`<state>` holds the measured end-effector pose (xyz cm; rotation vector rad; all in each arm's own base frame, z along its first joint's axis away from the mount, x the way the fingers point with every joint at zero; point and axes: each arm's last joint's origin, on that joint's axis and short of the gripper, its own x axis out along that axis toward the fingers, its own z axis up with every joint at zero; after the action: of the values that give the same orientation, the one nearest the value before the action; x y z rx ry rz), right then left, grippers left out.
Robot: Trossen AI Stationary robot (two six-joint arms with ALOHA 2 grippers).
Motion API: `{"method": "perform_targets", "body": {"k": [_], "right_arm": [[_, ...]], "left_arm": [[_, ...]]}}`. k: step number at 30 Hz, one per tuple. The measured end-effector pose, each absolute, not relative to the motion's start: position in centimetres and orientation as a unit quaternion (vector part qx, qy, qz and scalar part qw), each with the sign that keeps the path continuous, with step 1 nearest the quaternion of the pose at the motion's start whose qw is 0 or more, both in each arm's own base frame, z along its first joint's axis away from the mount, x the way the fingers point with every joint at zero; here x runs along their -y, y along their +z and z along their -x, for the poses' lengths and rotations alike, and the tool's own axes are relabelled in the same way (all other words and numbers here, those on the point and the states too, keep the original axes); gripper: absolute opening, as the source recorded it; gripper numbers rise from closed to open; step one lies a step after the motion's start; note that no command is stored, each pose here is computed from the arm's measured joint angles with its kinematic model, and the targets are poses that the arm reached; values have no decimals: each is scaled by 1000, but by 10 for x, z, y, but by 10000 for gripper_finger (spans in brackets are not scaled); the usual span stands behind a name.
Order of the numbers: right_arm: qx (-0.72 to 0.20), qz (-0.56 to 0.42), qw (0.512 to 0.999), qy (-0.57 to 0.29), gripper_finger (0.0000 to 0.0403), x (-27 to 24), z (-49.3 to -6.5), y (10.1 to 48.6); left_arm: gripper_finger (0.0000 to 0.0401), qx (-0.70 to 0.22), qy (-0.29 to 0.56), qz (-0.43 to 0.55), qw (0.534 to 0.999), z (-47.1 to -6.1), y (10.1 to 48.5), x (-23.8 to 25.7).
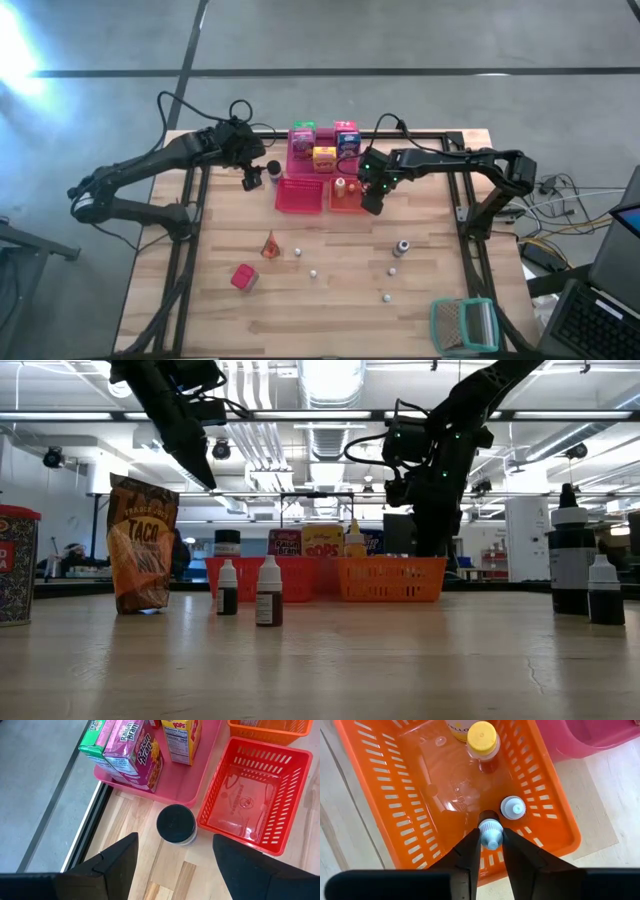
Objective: Pick & Place Kitchen Items
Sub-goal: Put the small green food coloring bottle into the orange bin, then put the small black food coloring bottle into the orange bin
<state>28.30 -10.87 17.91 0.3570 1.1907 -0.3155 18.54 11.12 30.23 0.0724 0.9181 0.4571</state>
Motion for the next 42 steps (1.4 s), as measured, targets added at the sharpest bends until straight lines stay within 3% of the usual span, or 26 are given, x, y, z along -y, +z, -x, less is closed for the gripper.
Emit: {"method": "perform_targets", "body": {"k": [5, 14, 24, 35, 42], "right_arm": [[-556, -166, 801, -147, 83, 109, -283, 179], [-563, -161, 798, -142, 57, 108, -283, 181], [-573, -149, 796, -128, 33, 107, -296, 230], [-547, -84, 830, -71, 10, 58, -322, 281], [-533, -67, 841, -58, 9, 17, -330, 293]], "left_arm": [[262, -439, 219, -35, 871, -185, 302, -111], [262, -439, 218, -35, 871, -185, 302, -111], [262, -439, 219, -35, 871, -185, 302, -111], [262, -439, 219, -35, 871, -185, 302, -111], [262, -439, 219, -35, 871, -185, 302, -111]]}}
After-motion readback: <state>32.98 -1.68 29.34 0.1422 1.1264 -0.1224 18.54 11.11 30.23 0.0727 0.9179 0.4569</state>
